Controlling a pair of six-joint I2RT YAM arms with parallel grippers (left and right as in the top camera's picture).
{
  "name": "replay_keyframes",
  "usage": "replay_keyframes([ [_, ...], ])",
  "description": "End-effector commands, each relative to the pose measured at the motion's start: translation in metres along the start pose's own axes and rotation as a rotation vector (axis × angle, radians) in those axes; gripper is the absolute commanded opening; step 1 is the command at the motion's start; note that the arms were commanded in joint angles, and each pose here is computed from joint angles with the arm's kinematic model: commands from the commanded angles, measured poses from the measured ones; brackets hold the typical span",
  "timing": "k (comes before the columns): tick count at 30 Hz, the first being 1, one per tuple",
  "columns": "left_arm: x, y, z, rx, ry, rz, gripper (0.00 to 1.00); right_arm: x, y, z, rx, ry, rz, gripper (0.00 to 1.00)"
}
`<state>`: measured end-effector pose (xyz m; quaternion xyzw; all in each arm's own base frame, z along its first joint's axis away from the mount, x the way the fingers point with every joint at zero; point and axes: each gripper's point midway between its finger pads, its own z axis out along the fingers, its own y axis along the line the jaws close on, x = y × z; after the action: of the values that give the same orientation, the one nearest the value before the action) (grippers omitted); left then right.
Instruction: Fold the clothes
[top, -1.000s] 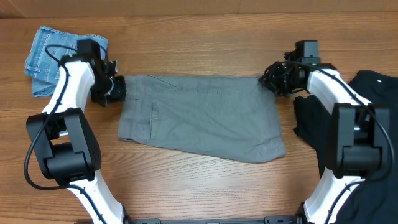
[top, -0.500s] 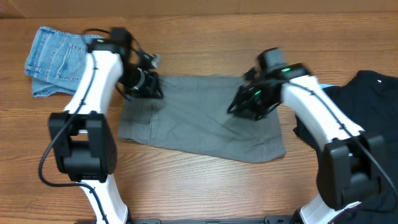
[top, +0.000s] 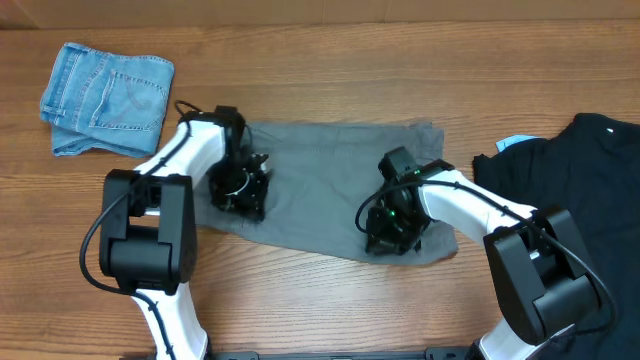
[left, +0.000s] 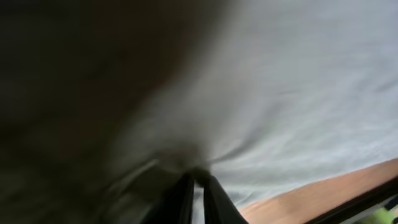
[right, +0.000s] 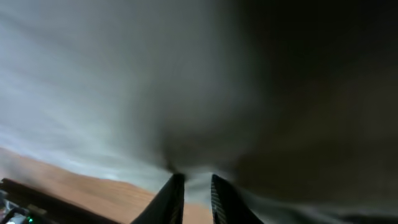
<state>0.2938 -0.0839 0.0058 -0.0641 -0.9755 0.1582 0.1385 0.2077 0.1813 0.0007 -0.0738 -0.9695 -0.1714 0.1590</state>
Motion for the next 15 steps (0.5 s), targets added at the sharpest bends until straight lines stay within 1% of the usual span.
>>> replay_keyframes([
  [1,0.006,0.034,-0.009,-0.057,-0.001,-0.134,0.12,0.002,-0.023,0.005,0.099,-0.007,0.115,0.17],
  [4,0.010,0.046,-0.014,-0.038,0.001,-0.184,0.12,0.005,-0.030,0.001,0.142,-0.002,0.162,0.15],
  [7,0.009,0.045,-0.018,0.008,-0.012,-0.204,0.12,0.002,-0.025,-0.012,0.137,-0.016,0.137,0.15],
  [9,0.006,0.039,-0.025,0.034,-0.025,-0.198,0.13,-0.001,-0.011,-0.028,0.101,-0.043,0.062,0.16],
  [10,0.004,0.033,-0.031,0.063,-0.038,-0.188,0.13,-0.003,0.001,-0.036,0.059,-0.054,-0.002,0.18],
  [12,-0.003,0.016,-0.047,0.128,-0.074,-0.132,0.15,-0.001,0.035,-0.056,-0.074,-0.071,-0.162,0.21],
  [13,-0.007,0.007,-0.056,0.156,-0.103,-0.105,0.16,-0.001,0.050,-0.067,-0.129,-0.085,-0.213,0.22],
  [15,-0.017,-0.008,-0.075,0.198,-0.169,-0.057,0.19,-0.005,0.070,-0.086,-0.193,-0.132,-0.261,0.22],
])
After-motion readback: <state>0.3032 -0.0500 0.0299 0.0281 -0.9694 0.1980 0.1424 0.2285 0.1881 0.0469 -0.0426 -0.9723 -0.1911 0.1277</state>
